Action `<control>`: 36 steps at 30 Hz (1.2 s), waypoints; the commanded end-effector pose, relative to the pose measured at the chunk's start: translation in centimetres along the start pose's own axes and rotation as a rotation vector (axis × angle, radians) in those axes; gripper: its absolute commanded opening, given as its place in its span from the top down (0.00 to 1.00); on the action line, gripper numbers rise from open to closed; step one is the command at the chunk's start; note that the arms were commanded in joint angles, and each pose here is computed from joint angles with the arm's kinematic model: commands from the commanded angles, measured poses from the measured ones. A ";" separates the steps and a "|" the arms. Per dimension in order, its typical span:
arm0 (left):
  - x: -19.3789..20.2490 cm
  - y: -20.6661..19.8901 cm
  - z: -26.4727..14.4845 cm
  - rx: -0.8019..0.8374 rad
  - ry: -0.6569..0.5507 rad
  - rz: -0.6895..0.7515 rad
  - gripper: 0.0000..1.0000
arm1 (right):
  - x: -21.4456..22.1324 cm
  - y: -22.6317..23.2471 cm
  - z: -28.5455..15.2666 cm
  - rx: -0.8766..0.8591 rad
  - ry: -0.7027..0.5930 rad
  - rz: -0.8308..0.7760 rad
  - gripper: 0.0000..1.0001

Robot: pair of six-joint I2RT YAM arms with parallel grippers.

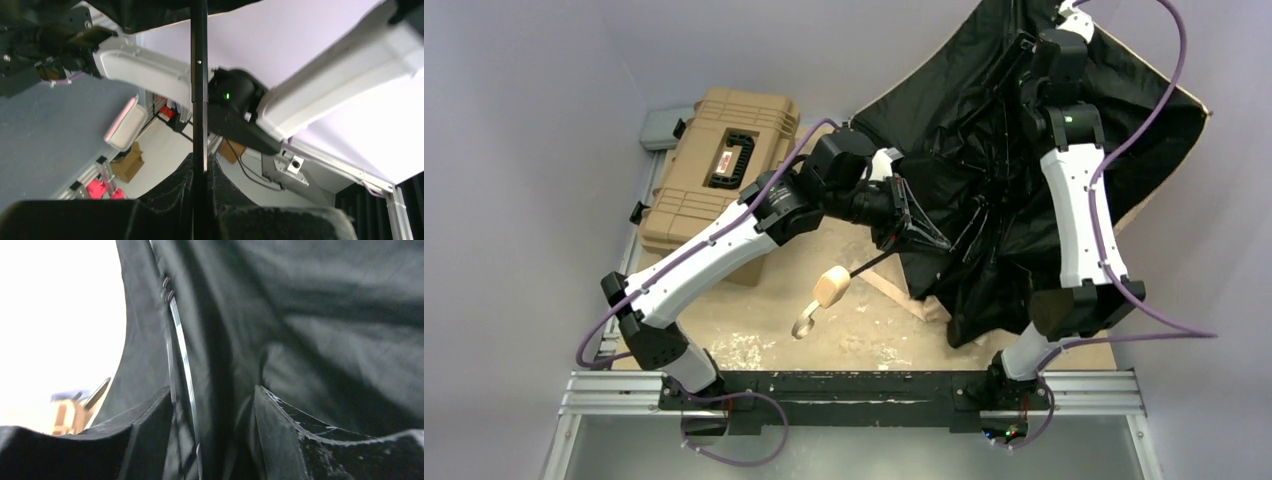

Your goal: Open the umbrella

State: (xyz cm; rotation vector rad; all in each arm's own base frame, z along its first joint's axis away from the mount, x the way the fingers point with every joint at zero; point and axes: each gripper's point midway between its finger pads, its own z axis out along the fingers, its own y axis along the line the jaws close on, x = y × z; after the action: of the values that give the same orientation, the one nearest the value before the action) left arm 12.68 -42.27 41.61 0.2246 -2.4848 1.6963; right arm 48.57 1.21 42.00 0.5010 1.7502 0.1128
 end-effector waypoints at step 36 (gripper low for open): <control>-7.6 -6.9 -0.2 0.286 -0.178 0.159 1.00 | 3.5 0.2 -18.7 -0.243 0.201 0.391 0.40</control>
State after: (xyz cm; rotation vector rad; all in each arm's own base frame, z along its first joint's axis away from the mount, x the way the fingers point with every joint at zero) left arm 22.21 -44.74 39.66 0.4413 -2.5312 1.8607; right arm 29.82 4.42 42.18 0.5818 1.9032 0.4386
